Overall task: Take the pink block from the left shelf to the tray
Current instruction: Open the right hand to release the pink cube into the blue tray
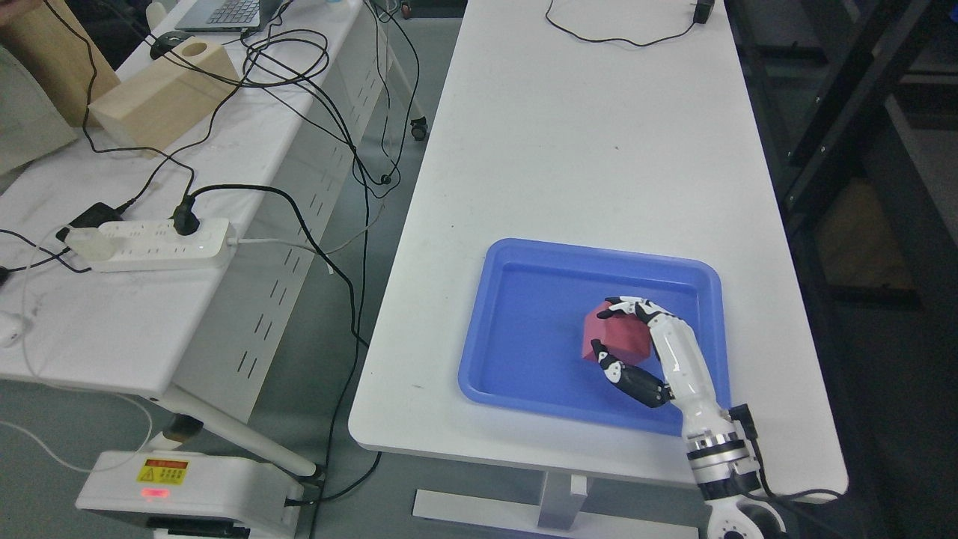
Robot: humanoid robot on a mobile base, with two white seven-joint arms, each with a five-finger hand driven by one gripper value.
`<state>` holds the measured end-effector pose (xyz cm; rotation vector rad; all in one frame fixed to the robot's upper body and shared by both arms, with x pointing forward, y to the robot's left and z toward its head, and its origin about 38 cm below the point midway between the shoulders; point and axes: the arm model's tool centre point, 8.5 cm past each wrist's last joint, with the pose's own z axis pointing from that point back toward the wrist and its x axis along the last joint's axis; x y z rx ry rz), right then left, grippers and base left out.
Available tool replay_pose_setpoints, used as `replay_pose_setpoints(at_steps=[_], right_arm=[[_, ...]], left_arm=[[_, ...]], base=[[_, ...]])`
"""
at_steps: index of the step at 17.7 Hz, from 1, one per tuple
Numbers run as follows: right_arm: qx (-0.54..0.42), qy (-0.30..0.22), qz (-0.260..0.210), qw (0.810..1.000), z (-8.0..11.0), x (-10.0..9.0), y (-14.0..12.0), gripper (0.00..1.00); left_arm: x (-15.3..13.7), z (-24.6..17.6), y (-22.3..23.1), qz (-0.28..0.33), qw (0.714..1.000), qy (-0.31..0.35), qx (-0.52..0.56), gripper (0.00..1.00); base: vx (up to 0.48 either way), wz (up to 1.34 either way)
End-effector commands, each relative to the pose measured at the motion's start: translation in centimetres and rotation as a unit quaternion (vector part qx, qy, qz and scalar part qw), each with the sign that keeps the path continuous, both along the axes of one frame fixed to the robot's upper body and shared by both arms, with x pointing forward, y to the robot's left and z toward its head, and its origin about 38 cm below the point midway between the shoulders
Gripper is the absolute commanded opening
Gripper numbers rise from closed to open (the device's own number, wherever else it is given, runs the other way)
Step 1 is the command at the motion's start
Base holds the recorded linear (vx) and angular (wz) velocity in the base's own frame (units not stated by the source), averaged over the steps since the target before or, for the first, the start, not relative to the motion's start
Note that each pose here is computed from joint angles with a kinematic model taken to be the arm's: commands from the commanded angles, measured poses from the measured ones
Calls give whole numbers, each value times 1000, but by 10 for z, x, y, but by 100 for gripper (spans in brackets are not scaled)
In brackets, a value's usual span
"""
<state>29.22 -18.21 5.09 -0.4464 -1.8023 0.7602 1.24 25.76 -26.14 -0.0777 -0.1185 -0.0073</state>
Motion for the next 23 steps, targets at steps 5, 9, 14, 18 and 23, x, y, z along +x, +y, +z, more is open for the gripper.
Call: replay_pose_setpoints(at_steps=[5, 9, 14, 18, 23], right_arm=[[1, 26, -8, 1000, -8, -2, -4, 51], [44, 43, -22, 998, -10, -3, -12, 63], [115, 53, -30, 991, -9, -3, -27, 89], [182, 40, -30, 982, -3, -5, -42, 99], [294, 17, -46, 955, 5, -5, -63, 99]], left_arm=[[-7, 0, 10, 0, 1000, 2, 8, 100], [-7, 0, 10, 0, 1000, 2, 8, 100], [-7, 0, 10, 0, 1000, 2, 8, 100], [-7, 0, 10, 0, 1000, 2, 8, 100], [-7, 0, 10, 0, 1000, 2, 8, 100]], base=[[12, 0], [0, 0], [0, 0], [0, 0], [0, 0]])
